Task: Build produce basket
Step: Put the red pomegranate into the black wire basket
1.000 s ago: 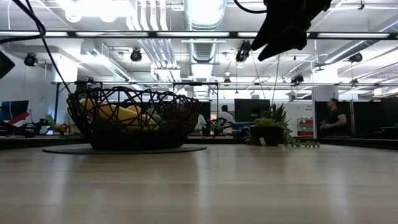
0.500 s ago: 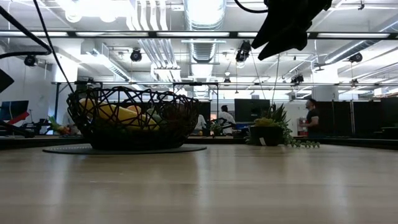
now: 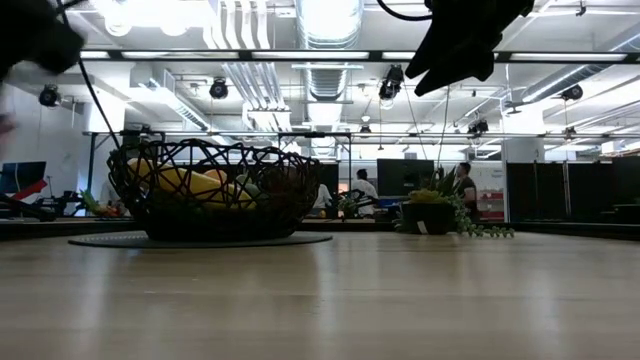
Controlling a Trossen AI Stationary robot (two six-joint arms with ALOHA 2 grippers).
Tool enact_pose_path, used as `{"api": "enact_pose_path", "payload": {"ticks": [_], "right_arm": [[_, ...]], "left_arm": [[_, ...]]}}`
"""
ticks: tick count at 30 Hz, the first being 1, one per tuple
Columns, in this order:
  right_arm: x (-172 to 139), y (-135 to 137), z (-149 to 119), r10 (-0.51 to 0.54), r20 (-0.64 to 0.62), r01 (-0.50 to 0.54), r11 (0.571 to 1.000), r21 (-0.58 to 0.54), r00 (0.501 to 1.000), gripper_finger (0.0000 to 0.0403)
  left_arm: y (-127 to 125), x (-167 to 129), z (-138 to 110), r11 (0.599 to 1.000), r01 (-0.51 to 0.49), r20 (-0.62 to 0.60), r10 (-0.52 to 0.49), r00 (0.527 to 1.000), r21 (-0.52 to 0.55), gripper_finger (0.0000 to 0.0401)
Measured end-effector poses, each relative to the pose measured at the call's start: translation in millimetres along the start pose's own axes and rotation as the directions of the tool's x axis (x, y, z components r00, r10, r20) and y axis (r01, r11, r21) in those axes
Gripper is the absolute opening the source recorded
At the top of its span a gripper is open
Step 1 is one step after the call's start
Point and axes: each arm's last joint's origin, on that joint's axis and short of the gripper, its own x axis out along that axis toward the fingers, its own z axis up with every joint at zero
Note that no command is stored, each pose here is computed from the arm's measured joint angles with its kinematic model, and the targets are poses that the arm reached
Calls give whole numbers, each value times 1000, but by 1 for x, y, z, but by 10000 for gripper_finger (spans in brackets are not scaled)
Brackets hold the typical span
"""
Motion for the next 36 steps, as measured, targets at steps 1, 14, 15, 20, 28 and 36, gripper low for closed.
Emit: {"api": "enact_pose_path", "payload": {"ticks": [1, 14, 15, 20, 28, 36], "right_arm": [[0, 0, 0, 0, 0, 0, 1000, 0, 1000, 243], [0, 0, 0, 1, 3, -1, 1000, 1, 1000, 240], [0, 0, 0, 1, 3, -1, 1000, 1, 1000, 240], [0, 0, 0, 1, 3, -1, 1000, 5, 1000, 237], [0, 0, 0, 1, 3, -1, 998, 55, 1000, 237], [0, 0, 0, 1, 3, -1, 999, 54, 1000, 237]], "left_arm": [[-4, -5, 2, 999, 36, 55, -37, 998, 10, 313], [-44, -79, 100, 984, 96, 615, -168, 771, 149, 315], [-43, -81, 111, 987, 62, 630, -142, 764, 149, 316], [-22, -76, 161, 988, -129, 670, 43, 741, 79, 317], [15, -57, 204, 949, -284, 695, 297, 655, -137, 318], [38, -34, 212, 920, -341, 605, 386, 697, -193, 319]]}}
